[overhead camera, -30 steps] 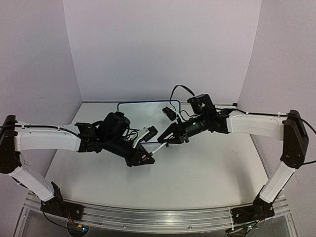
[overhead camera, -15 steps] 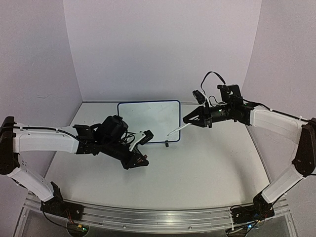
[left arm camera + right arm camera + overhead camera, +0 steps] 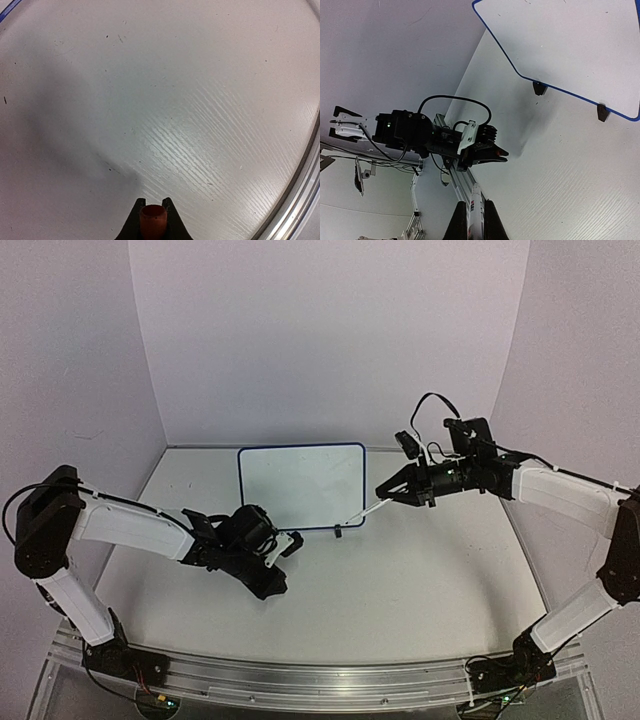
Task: Write a sentence on the whiteboard
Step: Place the pen cap at the center of the board, then pass from the right arm to the left, then pass from the left arm to the right, then pass from the right arm to the left, then pass from the left arm to the right
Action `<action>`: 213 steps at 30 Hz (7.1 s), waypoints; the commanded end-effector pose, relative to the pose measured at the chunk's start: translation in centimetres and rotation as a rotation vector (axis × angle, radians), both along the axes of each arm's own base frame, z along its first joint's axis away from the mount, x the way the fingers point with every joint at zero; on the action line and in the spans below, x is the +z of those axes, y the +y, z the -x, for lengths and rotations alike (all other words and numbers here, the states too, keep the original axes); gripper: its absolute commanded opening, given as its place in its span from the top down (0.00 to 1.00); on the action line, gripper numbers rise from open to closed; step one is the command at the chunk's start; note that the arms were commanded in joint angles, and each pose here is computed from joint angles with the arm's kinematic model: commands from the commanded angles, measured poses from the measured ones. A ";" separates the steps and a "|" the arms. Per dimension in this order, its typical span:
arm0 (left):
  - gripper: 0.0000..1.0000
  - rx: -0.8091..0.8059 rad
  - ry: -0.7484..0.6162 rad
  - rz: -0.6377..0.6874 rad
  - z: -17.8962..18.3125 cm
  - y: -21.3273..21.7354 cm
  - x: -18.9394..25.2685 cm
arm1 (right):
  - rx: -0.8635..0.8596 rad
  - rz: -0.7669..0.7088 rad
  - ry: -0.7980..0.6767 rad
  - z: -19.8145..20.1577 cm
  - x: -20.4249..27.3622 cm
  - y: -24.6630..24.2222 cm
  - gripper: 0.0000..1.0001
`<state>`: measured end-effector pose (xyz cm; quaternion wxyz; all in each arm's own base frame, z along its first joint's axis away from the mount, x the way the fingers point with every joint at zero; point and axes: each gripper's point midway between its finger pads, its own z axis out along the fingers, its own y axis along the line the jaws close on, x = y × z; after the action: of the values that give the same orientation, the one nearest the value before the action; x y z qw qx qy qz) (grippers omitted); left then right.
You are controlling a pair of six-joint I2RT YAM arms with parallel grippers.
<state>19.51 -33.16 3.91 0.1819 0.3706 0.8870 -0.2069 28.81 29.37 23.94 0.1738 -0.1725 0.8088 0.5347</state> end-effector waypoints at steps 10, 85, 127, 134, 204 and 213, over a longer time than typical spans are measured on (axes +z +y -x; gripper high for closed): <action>0.65 0.067 -0.047 -0.028 -1.8 0.2 0.1 | 0.011 0.056 -0.014 0.3 -1.1 0.2 1.00; 1.00 -0.145 -0.126 0.493 -1.0 -10.1 15.6 | 0.198 0.027 -0.018 4.5 -2.2 9.2 0.82; 1.00 -0.161 -0.130 0.450 -0.2 -8.5 14.6 | 0.131 -0.004 -0.032 3.3 -1.6 9.4 1.00; 0.57 -0.117 -0.135 0.439 -1.3 -7.8 14.7 | 0.061 0.021 -0.091 2.4 -1.1 8.6 1.00; 1.00 -0.437 -0.434 0.376 -2.9 -6.0 19.4 | -0.033 0.102 -0.182 2.5 4.0 6.5 0.39; 1.00 -0.499 -0.374 0.405 -0.6 -7.0 19.0 | 0.163 0.089 -0.019 5.2 3.1 5.2 0.37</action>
<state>20.74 -39.36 20.55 0.3452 0.5581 0.6834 -0.3200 26.81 34.58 26.74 0.1963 -0.2086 0.8222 0.4918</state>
